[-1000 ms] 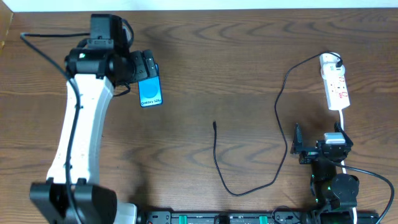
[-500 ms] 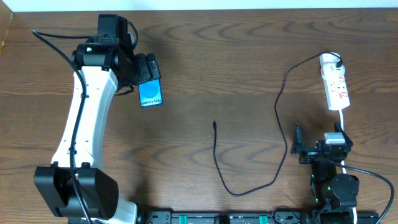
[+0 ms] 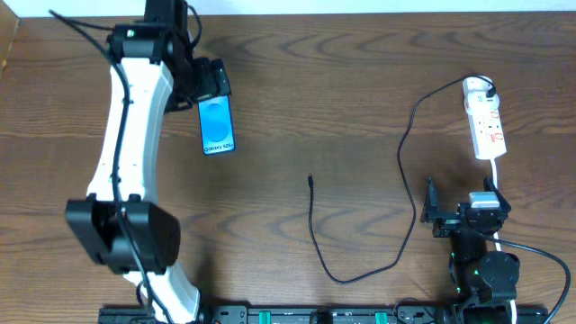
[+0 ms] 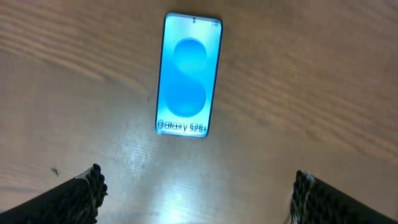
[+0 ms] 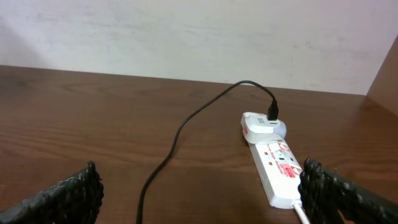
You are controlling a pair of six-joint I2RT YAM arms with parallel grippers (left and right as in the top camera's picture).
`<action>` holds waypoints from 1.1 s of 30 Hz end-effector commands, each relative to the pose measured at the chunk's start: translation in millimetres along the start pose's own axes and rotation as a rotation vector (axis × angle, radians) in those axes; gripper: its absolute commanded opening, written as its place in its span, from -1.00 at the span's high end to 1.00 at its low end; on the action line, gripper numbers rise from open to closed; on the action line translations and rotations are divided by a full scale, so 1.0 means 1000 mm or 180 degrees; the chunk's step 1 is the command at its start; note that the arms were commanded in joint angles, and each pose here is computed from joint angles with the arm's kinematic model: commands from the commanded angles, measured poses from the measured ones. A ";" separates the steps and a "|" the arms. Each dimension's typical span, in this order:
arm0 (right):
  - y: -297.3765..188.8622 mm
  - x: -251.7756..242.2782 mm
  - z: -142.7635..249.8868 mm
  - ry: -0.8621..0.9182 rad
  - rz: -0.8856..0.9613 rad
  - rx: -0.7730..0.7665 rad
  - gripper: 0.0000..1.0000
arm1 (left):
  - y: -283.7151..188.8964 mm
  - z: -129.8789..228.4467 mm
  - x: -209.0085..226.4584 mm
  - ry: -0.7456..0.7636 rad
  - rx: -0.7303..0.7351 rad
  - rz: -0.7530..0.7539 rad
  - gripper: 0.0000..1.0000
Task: Plug charger to phone and switch on socket
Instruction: 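Move the left gripper forward over the blue phone, then lower the left gripper onto the phone's bottom edge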
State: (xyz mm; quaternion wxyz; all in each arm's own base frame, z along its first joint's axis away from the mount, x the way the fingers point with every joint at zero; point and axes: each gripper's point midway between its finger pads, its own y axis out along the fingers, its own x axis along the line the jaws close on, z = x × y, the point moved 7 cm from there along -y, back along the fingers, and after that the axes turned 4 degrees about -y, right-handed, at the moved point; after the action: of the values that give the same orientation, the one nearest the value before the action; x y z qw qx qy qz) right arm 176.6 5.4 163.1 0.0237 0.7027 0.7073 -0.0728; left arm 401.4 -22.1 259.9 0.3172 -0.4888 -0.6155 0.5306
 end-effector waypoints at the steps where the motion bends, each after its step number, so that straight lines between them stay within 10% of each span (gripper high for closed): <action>1: 0.000 0.000 0.000 0.0016 0.0018 -0.0003 -0.99 | 0.017 -0.008 -0.001 0.0103 0.0115 -0.0127 -0.96; 33: 0.000 0.000 0.000 0.0015 0.0017 -0.0001 -0.99 | 0.111 -0.013 0.002 0.0329 0.0451 -0.0331 -0.95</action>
State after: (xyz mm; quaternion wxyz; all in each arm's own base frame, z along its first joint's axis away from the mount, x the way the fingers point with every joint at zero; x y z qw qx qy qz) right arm 176.6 5.4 163.1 0.0237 0.7027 0.7073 -0.0728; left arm 445.3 -21.6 159.2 0.3949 -0.4607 -0.5831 0.5402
